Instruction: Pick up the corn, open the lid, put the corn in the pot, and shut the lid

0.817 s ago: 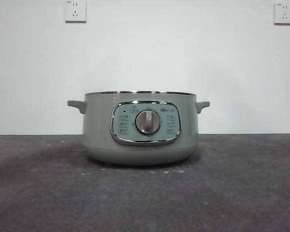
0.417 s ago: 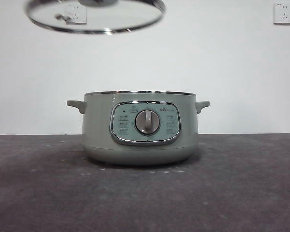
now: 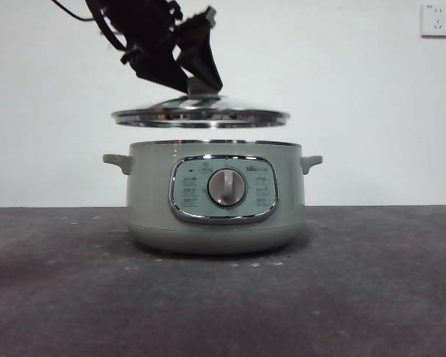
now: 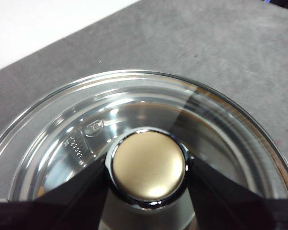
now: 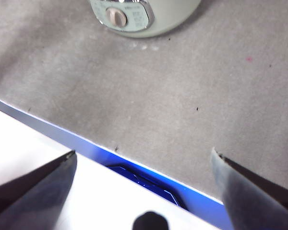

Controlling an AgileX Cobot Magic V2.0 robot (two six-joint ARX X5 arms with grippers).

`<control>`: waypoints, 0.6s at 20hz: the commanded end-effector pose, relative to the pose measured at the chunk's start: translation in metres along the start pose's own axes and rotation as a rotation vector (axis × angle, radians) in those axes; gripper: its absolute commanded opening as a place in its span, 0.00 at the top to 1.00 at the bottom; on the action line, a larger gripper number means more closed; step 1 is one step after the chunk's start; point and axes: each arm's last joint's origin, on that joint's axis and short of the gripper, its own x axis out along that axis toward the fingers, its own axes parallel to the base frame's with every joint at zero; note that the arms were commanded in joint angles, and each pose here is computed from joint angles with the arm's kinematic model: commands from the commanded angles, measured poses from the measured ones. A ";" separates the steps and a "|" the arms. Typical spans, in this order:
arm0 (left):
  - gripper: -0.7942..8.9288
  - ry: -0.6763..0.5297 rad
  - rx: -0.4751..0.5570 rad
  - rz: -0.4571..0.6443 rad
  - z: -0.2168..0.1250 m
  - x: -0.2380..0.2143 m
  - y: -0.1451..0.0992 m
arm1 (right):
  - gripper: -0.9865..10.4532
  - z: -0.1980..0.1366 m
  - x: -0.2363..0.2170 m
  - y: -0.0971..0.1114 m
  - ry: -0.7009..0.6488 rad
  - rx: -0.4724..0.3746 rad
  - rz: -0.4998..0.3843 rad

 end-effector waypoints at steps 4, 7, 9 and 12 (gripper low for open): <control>0.93 -0.110 0.029 0.004 0.017 0.008 0.002 | 0.50 -0.006 0.005 -0.002 0.043 0.012 -0.016; 0.93 -0.085 0.024 0.000 0.011 0.018 0.003 | 0.50 -0.006 0.005 -0.002 0.038 0.011 -0.034; 0.93 -0.076 0.022 -0.002 0.008 0.023 0.003 | 0.50 -0.006 0.005 -0.003 0.035 0.011 -0.049; 0.93 -0.076 0.024 -0.011 0.008 0.023 0.002 | 0.50 -0.005 0.005 -0.003 0.028 0.010 -0.075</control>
